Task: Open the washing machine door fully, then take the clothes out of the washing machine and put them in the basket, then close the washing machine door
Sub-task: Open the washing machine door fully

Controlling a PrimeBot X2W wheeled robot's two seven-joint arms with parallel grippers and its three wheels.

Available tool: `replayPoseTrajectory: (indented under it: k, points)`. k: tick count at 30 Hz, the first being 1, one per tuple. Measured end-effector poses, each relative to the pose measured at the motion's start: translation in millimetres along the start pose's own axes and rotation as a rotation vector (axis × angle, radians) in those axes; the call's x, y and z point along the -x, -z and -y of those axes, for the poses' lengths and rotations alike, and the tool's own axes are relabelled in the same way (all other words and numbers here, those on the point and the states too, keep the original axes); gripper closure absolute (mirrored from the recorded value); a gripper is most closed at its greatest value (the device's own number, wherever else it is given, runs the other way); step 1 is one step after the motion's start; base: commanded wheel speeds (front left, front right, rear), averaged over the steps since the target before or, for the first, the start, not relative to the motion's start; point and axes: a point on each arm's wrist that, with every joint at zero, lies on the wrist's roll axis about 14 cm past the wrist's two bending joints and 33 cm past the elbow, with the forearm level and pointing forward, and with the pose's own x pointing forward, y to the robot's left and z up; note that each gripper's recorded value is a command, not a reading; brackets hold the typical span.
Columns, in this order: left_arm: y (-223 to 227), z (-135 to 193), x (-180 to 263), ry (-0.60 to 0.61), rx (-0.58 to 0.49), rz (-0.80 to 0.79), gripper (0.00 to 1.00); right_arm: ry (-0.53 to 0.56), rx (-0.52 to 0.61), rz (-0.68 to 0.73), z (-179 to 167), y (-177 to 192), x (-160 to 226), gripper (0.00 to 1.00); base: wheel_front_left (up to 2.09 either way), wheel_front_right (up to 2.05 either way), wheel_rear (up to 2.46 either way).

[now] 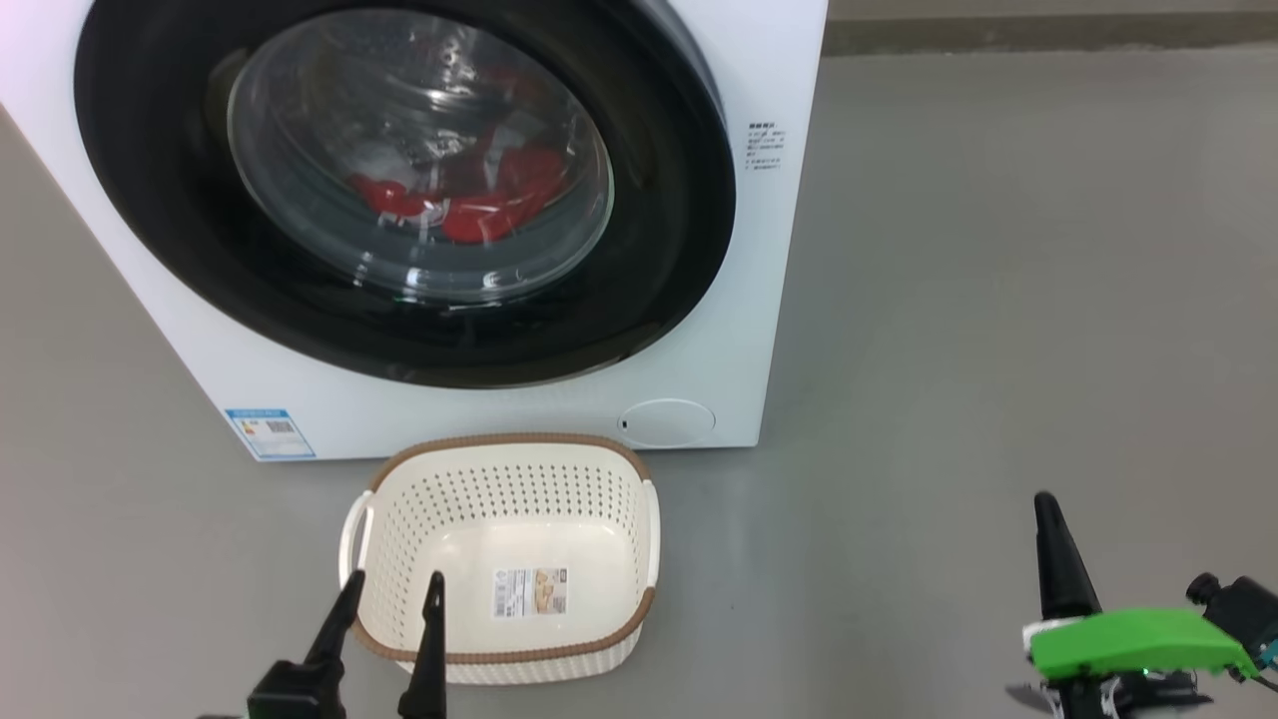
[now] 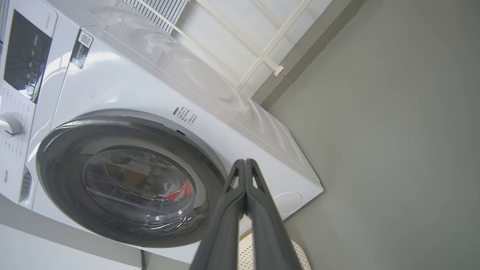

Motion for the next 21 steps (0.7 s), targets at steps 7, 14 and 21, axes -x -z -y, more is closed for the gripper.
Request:
replayPoseTrajectory:
  k: [7, 14, 21]
  points:
    - [-8, 3, -12, 0.007, 0.018, 0.023, 0.0, 0.009, -0.304, -0.032, -15, 1, -30, 1.0, 0.0, 0.0, 0.0]
    - [-11, 6, -27, 0.018, 0.026, 0.034, 0.0, -0.028, -0.477, -0.084, -32, -6, -68, 1.0, 0.0, 0.0, 0.0]
    - [-12, 8, -42, 0.03, 0.028, 0.041, 0.0, -0.068, -0.519, -0.174, -49, -3, -106, 1.0, 0.0, 0.0, 0.0]
